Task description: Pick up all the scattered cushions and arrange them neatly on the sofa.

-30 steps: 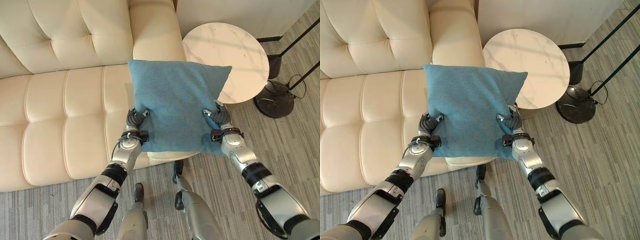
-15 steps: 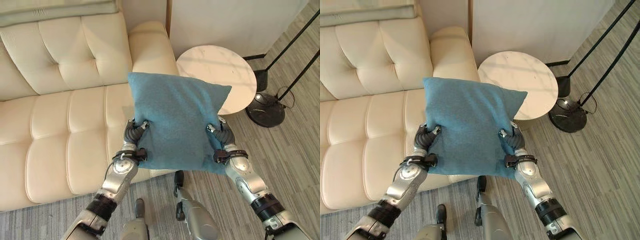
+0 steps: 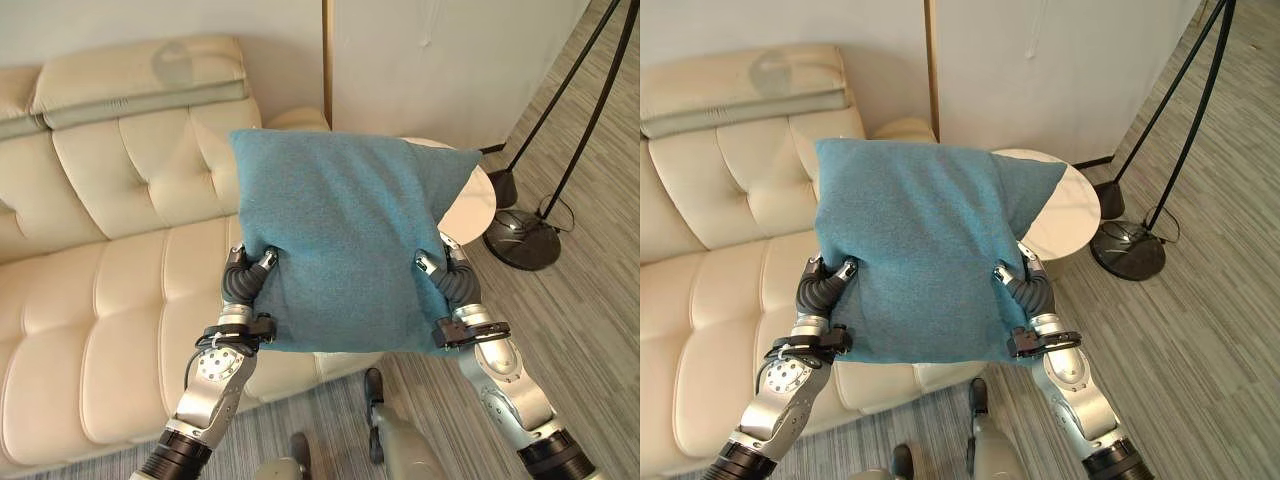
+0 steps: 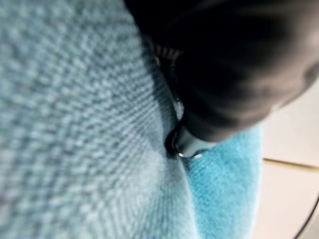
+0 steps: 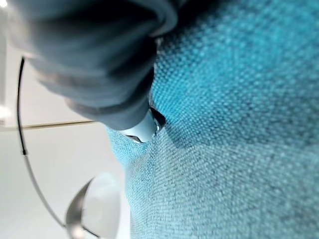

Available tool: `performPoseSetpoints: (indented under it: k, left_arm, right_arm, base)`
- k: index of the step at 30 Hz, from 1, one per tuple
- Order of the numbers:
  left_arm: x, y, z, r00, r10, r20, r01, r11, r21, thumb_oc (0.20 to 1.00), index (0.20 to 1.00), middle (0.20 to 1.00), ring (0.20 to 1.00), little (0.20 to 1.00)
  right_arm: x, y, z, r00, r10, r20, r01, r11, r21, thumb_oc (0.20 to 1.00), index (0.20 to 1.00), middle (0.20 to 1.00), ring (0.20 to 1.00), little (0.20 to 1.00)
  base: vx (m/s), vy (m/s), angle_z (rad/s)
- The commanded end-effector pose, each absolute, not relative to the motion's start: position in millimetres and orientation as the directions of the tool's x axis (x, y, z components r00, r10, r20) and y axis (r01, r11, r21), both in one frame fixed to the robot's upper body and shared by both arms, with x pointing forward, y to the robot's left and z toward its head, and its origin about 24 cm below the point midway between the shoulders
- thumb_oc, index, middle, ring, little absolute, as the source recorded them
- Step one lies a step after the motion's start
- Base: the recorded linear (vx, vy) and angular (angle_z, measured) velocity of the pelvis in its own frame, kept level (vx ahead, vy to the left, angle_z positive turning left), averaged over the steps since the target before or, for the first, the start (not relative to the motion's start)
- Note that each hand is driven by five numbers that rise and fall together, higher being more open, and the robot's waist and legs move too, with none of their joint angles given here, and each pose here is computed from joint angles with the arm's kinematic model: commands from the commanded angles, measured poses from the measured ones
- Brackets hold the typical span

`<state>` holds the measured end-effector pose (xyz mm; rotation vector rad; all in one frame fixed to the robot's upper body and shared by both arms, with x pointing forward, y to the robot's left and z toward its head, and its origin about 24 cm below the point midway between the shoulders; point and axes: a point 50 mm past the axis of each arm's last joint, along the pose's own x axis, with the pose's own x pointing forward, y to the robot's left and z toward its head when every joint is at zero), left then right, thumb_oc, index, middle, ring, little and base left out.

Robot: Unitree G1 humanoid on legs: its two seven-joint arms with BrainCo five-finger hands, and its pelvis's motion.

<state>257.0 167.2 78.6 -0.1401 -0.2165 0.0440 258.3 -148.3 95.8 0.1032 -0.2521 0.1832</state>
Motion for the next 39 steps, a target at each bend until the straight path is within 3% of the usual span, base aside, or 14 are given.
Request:
performPoseSetpoints:
  k: [1, 11, 20, 39]
  left_arm:
    - [258, 114, 141, 0.828, -0.203, 0.523, 0.296, 0.950, -0.100, 0.200, 0.200, 0.200, 0.200, 0.200]
    - [256, 116, 146, 0.819, -0.176, 0.547, 0.284, 0.951, -0.119, 0.200, 0.200, 0.200, 0.200, 0.200]
    - [257, 107, 131, 0.841, -0.256, 0.476, 0.351, 0.929, -0.121, 0.200, 0.200, 0.200, 0.200, 0.200]
    - [259, 112, 131, 0.837, -0.282, 0.470, 0.349, 0.935, -0.061, 0.200, 0.200, 0.200, 0.200, 0.200]
  right_arm:
    - [245, -101, 170, 0.701, 0.323, 0.635, -0.460, 0.886, 0.057, 0.200, 0.200, 0.200, 0.200, 0.200]
    - [249, -108, 174, 0.706, 0.284, 0.649, -0.447, 0.889, 0.097, 0.200, 0.200, 0.200, 0.200, 0.200]
    - [240, -127, 163, 0.748, 0.238, 0.619, -0.409, 0.901, 0.147, 0.200, 0.200, 0.200, 0.200, 0.200]
    - [239, -109, 166, 0.718, 0.283, 0.636, -0.497, 0.848, 0.184, 0.200, 0.200, 0.200, 0.200, 0.200]
  base:
    - [-0.07, -0.142, 0.54]
    - [-0.15, -0.124, 0.57]
    - [-0.03, 0.071, 0.65]
    - [0.12, 0.154, 0.16]
